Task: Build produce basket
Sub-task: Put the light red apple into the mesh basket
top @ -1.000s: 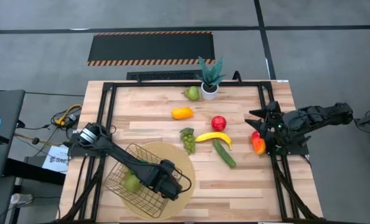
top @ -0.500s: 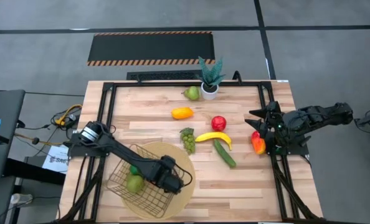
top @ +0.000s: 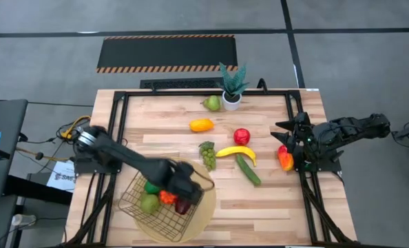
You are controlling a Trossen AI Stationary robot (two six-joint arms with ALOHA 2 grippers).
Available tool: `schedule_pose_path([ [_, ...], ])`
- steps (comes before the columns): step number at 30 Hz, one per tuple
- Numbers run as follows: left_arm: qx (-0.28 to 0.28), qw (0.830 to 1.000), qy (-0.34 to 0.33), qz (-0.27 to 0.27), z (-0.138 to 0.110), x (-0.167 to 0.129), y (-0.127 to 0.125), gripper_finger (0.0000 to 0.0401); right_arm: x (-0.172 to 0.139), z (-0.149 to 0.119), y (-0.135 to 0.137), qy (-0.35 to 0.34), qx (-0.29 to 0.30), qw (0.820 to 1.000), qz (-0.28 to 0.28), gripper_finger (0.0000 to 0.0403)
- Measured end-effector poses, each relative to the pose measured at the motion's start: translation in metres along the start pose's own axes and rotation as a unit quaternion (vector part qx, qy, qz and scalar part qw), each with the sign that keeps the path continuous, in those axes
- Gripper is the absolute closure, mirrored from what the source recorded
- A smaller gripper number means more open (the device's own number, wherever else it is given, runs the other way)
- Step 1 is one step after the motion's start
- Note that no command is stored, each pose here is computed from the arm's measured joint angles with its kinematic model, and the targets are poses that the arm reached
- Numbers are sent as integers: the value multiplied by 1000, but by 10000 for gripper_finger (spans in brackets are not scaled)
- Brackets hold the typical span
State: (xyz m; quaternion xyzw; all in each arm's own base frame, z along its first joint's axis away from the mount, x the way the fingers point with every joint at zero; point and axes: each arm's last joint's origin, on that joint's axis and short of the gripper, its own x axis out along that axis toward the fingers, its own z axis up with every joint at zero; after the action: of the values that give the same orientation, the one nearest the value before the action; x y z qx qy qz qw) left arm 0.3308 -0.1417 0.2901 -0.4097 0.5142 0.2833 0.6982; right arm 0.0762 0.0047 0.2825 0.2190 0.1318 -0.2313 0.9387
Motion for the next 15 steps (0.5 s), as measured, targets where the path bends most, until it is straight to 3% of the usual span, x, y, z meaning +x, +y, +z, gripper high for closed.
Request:
schedule_pose_path([
  [3,-36,996,-66,-44,23,-35,9,5,0,0,0,0,0,1000,0,92],
  [6,-43,986,-140,-74,52,-49,14,5,0,0,0,0,0,1000,0,92],
  [12,-28,963,-230,-137,128,-43,12,5,0,0,0,1,0,1000,-1,92],
  [15,-37,958,-252,-129,163,-23,17,5,0,0,0,2,-2,1000,-2,92],
])
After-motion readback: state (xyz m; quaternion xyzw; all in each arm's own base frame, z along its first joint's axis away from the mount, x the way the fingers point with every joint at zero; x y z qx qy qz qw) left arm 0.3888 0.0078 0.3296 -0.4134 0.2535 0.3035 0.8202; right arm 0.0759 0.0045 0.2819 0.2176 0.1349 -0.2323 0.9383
